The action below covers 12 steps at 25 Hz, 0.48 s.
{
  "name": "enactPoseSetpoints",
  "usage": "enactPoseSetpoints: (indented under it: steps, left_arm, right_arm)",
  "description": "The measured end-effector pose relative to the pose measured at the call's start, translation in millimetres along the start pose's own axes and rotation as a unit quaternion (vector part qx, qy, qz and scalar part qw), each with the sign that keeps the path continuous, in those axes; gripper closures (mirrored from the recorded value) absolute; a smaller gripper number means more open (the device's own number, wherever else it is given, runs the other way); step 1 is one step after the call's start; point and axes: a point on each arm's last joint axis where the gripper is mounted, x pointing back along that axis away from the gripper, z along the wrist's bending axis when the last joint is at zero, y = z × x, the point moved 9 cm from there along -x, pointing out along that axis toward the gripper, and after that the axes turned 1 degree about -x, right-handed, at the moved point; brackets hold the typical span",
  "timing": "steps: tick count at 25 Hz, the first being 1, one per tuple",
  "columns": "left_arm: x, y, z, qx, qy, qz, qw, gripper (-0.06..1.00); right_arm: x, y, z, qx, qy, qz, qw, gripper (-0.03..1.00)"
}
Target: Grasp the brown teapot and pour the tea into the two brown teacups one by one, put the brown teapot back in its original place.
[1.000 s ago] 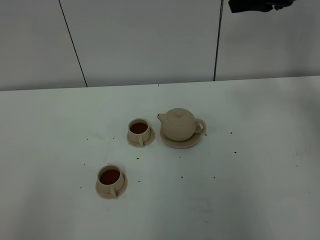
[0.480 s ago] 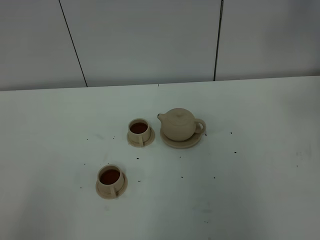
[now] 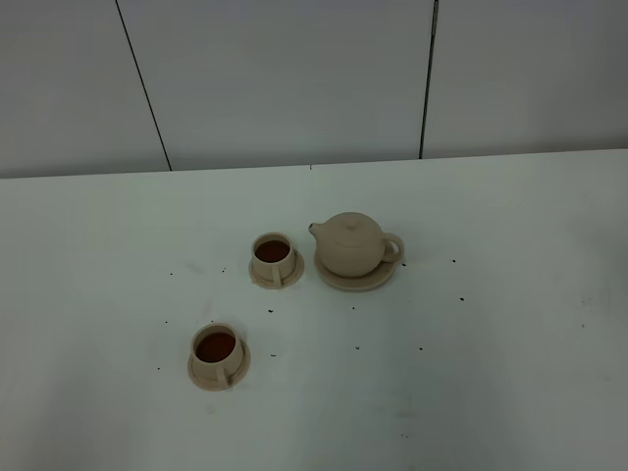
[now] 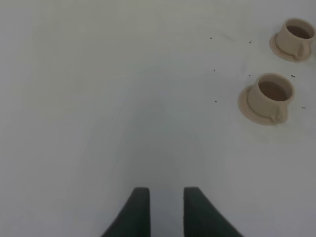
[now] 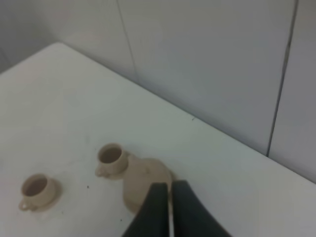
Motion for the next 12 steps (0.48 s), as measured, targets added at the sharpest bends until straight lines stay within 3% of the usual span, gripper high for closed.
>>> enactPoseSetpoints:
  steps: [7, 12]
  left_arm:
    - [0.0, 0.0, 0.0, 0.0, 0.0, 0.0, 1.0, 0.7]
    - [0.0, 0.0, 0.0, 0.0, 0.0, 0.0, 1.0, 0.7]
  right_arm:
    - [36.5, 22.8, 37.6, 0.039, -0.036, -0.005, 0.999, 0.97]
    - [40.3, 16.0, 36.4, 0.024, -0.053, 0.018, 0.998, 0.97]
